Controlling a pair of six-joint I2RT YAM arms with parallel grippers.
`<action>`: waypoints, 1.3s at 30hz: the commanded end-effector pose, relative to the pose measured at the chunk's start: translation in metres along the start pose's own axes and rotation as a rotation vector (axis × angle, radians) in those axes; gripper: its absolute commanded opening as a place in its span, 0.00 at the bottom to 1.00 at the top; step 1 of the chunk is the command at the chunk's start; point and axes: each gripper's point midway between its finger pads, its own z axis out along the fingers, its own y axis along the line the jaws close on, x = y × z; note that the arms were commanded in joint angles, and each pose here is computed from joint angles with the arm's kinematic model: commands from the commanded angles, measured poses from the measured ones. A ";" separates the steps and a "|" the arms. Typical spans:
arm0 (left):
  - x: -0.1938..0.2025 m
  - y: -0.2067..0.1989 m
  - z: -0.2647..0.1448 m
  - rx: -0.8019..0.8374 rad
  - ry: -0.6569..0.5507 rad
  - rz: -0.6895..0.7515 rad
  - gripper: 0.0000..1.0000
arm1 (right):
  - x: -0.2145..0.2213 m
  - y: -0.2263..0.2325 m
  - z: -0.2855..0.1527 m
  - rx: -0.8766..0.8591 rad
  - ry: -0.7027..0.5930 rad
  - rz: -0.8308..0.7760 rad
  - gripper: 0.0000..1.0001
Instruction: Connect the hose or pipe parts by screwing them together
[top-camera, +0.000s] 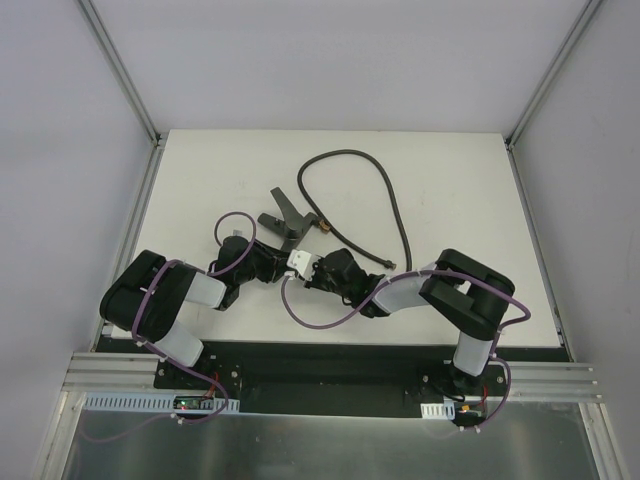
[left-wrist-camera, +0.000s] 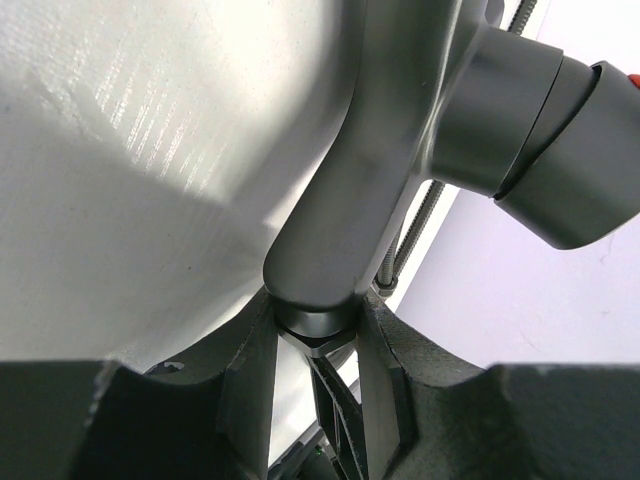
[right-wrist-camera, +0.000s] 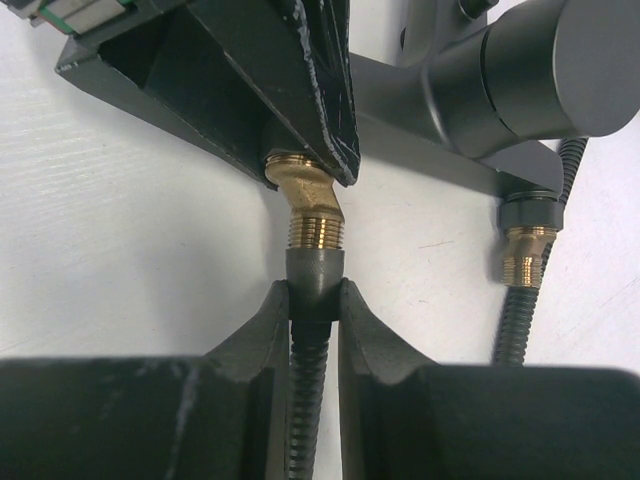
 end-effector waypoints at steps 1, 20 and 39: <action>0.013 -0.029 -0.004 0.087 0.064 0.042 0.00 | -0.056 -0.013 -0.003 0.026 -0.172 0.004 0.01; 0.023 -0.024 -0.012 0.079 0.114 0.061 0.00 | -0.081 -0.010 0.007 -0.032 -0.202 0.051 0.01; 0.038 -0.036 -0.024 0.197 0.186 0.114 0.00 | -0.106 -0.015 -0.007 -0.265 -0.387 0.382 0.01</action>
